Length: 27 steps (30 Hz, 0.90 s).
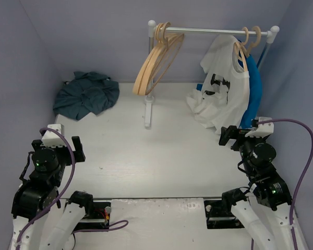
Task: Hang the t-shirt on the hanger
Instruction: Move the T-shirt to the center of the board.
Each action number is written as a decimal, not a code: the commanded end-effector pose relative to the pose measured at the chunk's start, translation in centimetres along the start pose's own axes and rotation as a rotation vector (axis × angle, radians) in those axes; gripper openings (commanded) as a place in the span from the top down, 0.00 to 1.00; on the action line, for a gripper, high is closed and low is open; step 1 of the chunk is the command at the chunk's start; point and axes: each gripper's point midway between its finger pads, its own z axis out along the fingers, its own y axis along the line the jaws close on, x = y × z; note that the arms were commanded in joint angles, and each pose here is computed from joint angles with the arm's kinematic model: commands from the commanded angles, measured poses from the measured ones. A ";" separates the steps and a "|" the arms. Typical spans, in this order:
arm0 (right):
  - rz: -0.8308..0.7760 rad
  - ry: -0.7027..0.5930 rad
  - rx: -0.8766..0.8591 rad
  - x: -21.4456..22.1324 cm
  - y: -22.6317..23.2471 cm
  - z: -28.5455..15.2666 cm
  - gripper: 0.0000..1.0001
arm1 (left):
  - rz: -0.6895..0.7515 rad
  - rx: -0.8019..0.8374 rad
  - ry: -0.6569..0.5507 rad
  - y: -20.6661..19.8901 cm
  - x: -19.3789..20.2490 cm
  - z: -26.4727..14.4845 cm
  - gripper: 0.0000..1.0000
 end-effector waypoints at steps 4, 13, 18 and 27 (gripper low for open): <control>0.020 -0.076 -0.011 -2.8 0.5 -0.1 0.00 | -0.024 0.004 0.010 -0.8 -1.4 1.2 0.11; 0.004 -0.061 -0.066 -2.0 1.8 -0.2 0.00 | -0.105 -0.082 0.157 -2.3 -2.1 6.5 0.11; 0.010 -0.044 -0.106 -1.3 2.6 -0.2 0.00 | -0.158 -0.170 0.211 -3.4 -4.7 13.4 0.11; -0.038 0.043 -0.169 0.0 4.5 1.4 0.00 | -0.218 -0.229 0.296 -4.3 -5.3 31.0 0.11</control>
